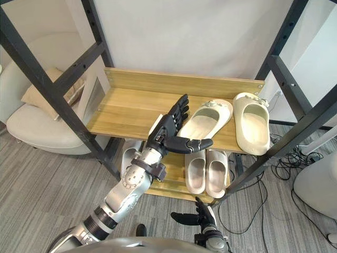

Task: Organize the slippers on the shoe rack

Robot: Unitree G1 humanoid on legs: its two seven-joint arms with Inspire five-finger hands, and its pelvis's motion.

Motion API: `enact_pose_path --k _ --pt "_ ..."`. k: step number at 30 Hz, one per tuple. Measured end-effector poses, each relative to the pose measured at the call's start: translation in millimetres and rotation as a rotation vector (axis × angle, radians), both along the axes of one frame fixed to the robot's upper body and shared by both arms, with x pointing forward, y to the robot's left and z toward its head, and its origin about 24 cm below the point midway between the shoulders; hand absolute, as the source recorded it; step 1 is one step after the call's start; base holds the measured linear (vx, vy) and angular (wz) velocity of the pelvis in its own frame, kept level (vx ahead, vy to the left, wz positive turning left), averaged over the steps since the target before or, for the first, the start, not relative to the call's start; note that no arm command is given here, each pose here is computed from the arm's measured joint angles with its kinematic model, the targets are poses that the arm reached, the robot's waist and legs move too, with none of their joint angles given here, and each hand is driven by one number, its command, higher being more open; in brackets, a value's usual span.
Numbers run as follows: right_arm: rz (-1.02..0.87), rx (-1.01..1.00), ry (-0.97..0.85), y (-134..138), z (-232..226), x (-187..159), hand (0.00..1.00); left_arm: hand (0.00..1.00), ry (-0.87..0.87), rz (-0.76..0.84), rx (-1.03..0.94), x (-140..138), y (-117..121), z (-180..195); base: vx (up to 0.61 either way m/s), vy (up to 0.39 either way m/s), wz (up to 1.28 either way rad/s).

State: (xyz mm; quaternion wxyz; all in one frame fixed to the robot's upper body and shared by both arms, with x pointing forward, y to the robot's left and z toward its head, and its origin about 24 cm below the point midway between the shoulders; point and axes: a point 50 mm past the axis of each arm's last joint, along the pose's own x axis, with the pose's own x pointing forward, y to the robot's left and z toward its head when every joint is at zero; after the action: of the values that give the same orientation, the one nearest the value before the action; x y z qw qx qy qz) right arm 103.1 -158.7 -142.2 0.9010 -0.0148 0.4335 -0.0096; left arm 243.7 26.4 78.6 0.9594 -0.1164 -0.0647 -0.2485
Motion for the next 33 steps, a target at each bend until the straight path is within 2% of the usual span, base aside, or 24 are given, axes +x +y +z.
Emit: enact_pose_path --k 10,18,33 --pt "0.006 0.001 0.002 1.5 -0.3 -0.4 1.00 1.00 0.004 -0.016 0.012 -0.5 -4.7 -1.7 0.00 0.000 0.00" --pt "0.006 -0.003 0.011 2.4 -1.6 -0.4 1.00 1.00 0.006 -0.064 0.032 -4.2 -19.2 -4.9 0.00 0.000 0.00" --pt "0.007 -0.011 0.009 3.3 -1.5 0.1 1.00 1.00 -0.001 -0.065 0.057 -0.7 -26.0 -6.2 0.00 0.000 0.00"
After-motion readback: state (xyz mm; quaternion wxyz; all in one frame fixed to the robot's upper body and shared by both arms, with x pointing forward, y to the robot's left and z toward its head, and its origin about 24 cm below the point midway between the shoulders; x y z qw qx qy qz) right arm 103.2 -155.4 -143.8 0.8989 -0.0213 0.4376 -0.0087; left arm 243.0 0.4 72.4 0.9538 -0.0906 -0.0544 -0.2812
